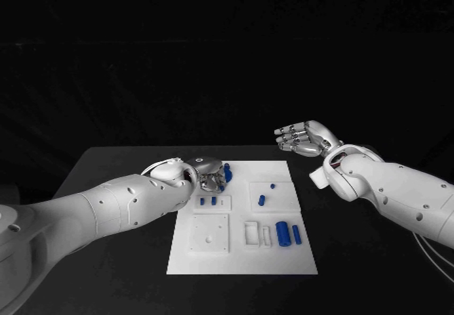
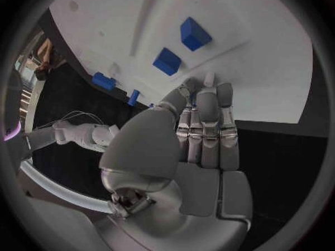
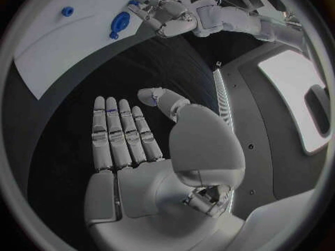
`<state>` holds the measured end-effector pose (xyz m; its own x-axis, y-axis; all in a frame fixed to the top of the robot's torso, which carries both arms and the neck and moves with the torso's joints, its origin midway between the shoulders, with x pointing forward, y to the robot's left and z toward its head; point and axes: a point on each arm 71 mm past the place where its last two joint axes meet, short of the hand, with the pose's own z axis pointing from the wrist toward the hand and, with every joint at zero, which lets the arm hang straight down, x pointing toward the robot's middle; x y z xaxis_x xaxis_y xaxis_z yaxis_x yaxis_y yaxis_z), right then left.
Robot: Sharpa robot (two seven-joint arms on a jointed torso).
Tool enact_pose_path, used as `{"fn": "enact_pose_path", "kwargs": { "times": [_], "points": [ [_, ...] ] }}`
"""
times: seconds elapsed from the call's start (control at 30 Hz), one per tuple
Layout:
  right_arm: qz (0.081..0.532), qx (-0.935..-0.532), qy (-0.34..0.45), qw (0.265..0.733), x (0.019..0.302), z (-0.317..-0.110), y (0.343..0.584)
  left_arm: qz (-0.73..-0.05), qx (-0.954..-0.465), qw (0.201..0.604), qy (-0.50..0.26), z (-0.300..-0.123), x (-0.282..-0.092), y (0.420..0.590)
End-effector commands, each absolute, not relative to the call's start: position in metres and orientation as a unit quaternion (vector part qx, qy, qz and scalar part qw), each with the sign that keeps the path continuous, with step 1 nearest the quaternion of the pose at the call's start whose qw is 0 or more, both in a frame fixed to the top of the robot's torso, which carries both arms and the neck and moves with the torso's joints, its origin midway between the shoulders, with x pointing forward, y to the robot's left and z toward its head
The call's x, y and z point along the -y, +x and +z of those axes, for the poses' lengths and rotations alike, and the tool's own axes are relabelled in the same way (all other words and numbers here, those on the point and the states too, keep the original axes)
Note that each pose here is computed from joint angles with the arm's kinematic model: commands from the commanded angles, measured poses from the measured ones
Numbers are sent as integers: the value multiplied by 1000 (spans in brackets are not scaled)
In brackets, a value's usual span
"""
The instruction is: Assemble the parts on the task board
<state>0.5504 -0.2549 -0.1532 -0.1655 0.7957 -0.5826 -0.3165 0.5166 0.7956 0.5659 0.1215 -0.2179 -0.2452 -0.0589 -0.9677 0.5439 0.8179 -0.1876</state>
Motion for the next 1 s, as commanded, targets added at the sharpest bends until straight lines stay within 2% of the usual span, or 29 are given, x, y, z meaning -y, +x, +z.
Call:
{"fn": "enact_pose_path", "kwargs": {
  "times": [0.03, 0.47, 1.0],
  "points": [
    [456, -616, 190, 613, 254, -153, 550, -272, -739, 600, 139, -211, -121, 566],
    [452, -617, 192, 615, 258, -153, 550, -294, -746, 587, 108, -194, -134, 565],
    [451, -617, 192, 616, 261, -153, 550, -277, -761, 578, 97, -195, -157, 565]
  ]
}}
